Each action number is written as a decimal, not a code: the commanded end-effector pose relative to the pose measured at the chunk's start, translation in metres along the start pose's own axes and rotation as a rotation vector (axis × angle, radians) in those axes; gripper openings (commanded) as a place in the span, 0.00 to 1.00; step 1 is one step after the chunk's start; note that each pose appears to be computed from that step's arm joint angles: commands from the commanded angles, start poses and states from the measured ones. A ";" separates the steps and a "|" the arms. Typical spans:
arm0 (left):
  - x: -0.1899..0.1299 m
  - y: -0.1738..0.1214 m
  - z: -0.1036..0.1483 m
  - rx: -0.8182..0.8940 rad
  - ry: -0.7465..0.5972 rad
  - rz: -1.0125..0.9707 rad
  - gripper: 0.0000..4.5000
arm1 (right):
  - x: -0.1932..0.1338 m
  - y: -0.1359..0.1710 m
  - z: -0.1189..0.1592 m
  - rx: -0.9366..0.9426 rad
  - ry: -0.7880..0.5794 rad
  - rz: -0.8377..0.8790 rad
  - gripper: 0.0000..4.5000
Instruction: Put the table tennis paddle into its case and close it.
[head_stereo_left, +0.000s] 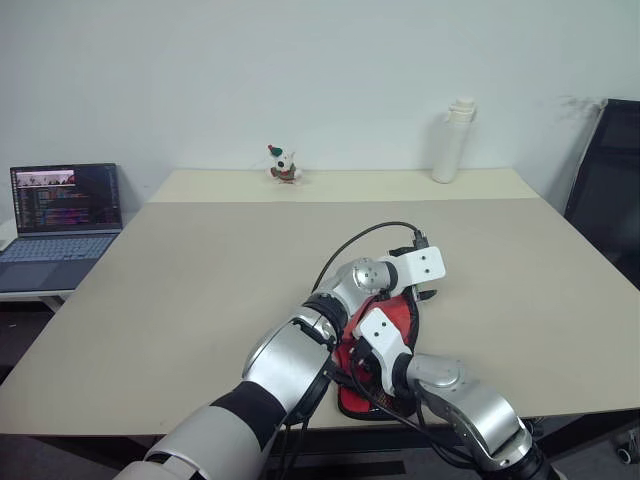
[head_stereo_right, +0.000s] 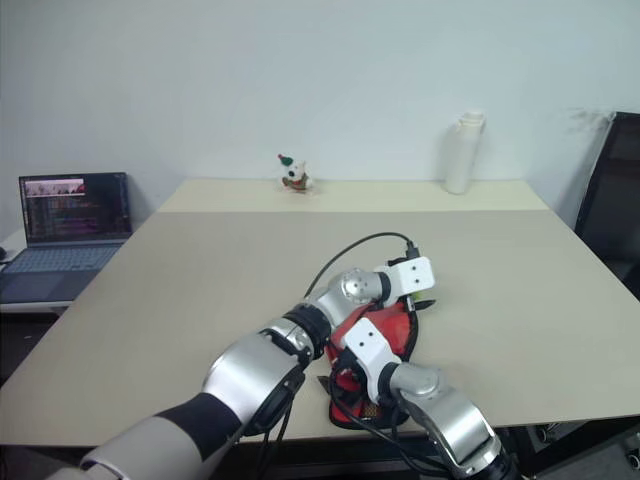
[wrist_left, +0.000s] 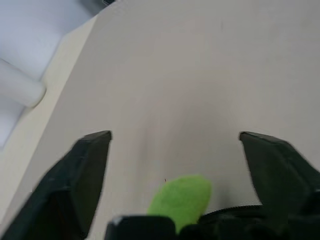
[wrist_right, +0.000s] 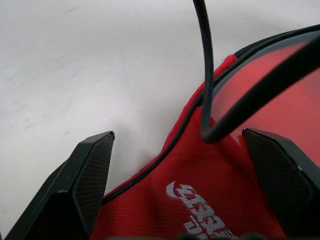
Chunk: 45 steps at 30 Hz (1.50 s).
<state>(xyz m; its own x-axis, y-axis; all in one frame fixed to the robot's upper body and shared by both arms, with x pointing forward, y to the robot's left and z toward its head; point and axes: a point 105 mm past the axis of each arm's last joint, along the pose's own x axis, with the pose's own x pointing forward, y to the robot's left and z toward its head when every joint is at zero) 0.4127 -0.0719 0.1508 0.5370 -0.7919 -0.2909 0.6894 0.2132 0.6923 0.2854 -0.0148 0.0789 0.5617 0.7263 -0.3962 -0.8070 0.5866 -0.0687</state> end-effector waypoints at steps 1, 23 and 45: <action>-0.011 0.030 0.010 -0.033 -0.074 0.112 0.99 | -0.004 -0.012 -0.029 0.072 0.118 -0.005 1.00; -0.076 -0.002 -0.067 -0.448 -0.222 -0.089 0.99 | -0.127 -0.114 0.066 0.031 -0.133 -0.157 1.00; -0.080 -0.045 -0.084 -0.476 -0.137 -0.278 0.99 | -0.035 -0.175 0.058 -0.005 -0.114 -0.246 1.00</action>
<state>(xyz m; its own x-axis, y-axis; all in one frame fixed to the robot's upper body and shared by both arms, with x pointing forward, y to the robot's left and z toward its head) 0.3835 0.0292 0.0941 0.2742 -0.9171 -0.2893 0.9497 0.2108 0.2318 0.4110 -0.1222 0.1466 0.7393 0.6055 -0.2946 -0.6540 0.7498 -0.1002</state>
